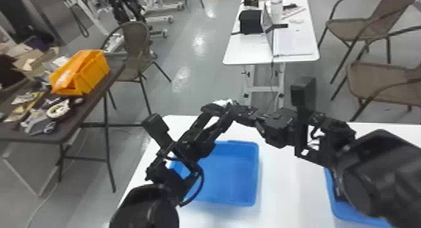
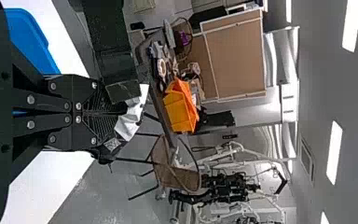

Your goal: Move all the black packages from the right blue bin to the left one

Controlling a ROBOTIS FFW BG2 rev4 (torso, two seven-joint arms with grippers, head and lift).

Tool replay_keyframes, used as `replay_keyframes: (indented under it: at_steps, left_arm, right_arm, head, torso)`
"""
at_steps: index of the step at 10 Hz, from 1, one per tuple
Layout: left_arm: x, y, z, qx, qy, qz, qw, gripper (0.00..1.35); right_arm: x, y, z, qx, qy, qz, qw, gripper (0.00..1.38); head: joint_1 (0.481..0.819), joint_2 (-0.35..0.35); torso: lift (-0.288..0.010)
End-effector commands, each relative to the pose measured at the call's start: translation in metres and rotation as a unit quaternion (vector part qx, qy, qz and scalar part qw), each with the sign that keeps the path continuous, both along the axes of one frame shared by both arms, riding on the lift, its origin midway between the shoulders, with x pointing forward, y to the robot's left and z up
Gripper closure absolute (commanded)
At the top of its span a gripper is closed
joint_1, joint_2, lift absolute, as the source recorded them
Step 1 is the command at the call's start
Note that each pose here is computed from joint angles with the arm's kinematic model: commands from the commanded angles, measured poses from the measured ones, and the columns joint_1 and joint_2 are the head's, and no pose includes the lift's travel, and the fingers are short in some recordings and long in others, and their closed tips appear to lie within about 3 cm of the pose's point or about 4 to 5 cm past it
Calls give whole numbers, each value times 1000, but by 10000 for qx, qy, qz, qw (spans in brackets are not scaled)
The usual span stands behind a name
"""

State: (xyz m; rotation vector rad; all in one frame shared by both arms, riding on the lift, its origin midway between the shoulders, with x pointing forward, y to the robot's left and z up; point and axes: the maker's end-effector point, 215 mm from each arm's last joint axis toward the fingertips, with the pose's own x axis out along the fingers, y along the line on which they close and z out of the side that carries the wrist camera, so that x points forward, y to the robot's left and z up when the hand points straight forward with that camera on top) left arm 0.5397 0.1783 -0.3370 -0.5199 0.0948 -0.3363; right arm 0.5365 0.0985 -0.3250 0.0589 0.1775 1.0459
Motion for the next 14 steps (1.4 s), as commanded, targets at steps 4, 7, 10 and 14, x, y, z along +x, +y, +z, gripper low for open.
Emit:
replay_keyframes:
  at_steps: [4, 7, 10, 14]
  left_arm:
    - [-6, 21, 7, -8, -221, 695, 9973, 1213]
    - [-10, 30, 14, 6, -384, 938, 9949, 1214]
    - [-12, 37, 20, -19, -511, 1072, 9929, 1213]
    - [-28, 85, 3, 718, -478, 1570, 9838, 1213]
  right_arm:
    - [0, -1, -1, 3, 7, 5, 10000, 1257]
    - [0, -1, 0, 27, -7, -3, 10000, 1256]
    - [1, -3, 5, 281, -78, -42, 9996, 763]
    - [26, -93, 15, 500, -459, -1279, 9895, 176]
  head:
    - [695, 294]
    - [695, 302]
    - [695, 309]
    - [687, 301]
  torso:
    - [0]
    - [0]
    - [0]
    - [0]
